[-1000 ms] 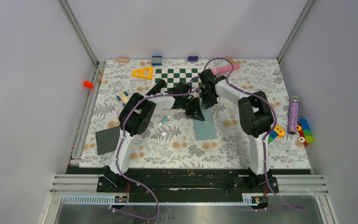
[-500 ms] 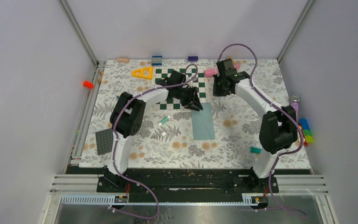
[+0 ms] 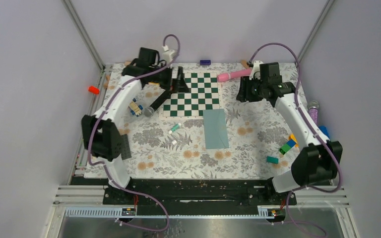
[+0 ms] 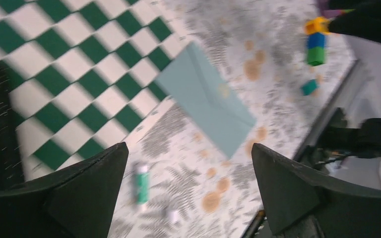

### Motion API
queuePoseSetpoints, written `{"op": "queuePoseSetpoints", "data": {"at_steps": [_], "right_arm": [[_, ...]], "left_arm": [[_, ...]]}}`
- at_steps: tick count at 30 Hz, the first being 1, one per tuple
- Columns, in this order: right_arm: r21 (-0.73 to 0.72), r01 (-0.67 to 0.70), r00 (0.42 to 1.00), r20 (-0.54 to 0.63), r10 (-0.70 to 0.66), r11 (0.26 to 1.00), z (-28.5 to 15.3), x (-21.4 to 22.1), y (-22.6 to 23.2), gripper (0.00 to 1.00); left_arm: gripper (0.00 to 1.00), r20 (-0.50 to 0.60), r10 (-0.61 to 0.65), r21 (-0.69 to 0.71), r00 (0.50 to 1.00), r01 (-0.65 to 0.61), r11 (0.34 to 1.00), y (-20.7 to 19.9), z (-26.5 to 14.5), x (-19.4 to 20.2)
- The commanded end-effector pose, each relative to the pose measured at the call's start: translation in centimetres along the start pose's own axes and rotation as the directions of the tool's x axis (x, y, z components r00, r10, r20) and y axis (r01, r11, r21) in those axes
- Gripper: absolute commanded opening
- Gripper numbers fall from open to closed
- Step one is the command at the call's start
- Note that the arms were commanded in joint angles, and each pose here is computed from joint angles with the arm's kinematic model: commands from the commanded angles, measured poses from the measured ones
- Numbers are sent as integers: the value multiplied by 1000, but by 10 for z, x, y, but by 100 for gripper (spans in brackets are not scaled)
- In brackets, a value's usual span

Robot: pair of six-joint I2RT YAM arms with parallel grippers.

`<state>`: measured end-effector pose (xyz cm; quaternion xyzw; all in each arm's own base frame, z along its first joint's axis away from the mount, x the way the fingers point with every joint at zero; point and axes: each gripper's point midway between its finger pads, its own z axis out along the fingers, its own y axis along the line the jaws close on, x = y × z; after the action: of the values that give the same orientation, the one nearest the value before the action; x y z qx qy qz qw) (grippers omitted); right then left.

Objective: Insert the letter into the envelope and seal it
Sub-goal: Pick up the solid glue from the center of the board.

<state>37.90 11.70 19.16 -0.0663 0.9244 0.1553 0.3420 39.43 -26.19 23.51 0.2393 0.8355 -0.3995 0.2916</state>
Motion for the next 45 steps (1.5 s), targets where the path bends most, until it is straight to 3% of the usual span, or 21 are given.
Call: {"op": "queuePoseSetpoints", "data": {"at_steps": [1,5,9,12,14,17,24,33,40,45], "right_arm": [[-208,194,980,89,-179,959,-45,6,40,59],[-295,316,946,178,-273,902,-70,15,59,98],[-396,471,872,341,-350,789,-85,26,84,100],[-445,610,777,495,-388,656,-94,27,106,100],[-433,666,728,556,-401,608,-90,22,115,100],[-396,697,698,565,-439,598,-72,6,122,100],[-451,627,767,500,-402,635,-50,-1,123,93],[-305,703,666,598,-445,642,-93,-6,118,97],[-283,706,650,621,-437,649,-109,-7,119,98],[-276,687,671,595,-441,672,-118,-2,116,98]], "left_arm": [[99,-119,121,-217,986,-144,965,38,-43,43],[99,-153,158,-332,975,-202,922,62,-53,75],[99,-183,212,-333,960,-263,906,65,-59,102],[99,-197,244,-308,950,-296,904,61,-62,119],[99,-200,260,-316,945,-313,895,66,-62,125],[98,-177,269,-315,947,-313,896,71,-54,123],[88,-261,273,-261,926,-340,903,89,-20,116],[78,-394,267,-239,880,-378,894,103,20,126],[68,-508,252,-278,824,-434,857,114,39,149],[64,-540,213,-311,814,-428,849,121,35,160]]}}
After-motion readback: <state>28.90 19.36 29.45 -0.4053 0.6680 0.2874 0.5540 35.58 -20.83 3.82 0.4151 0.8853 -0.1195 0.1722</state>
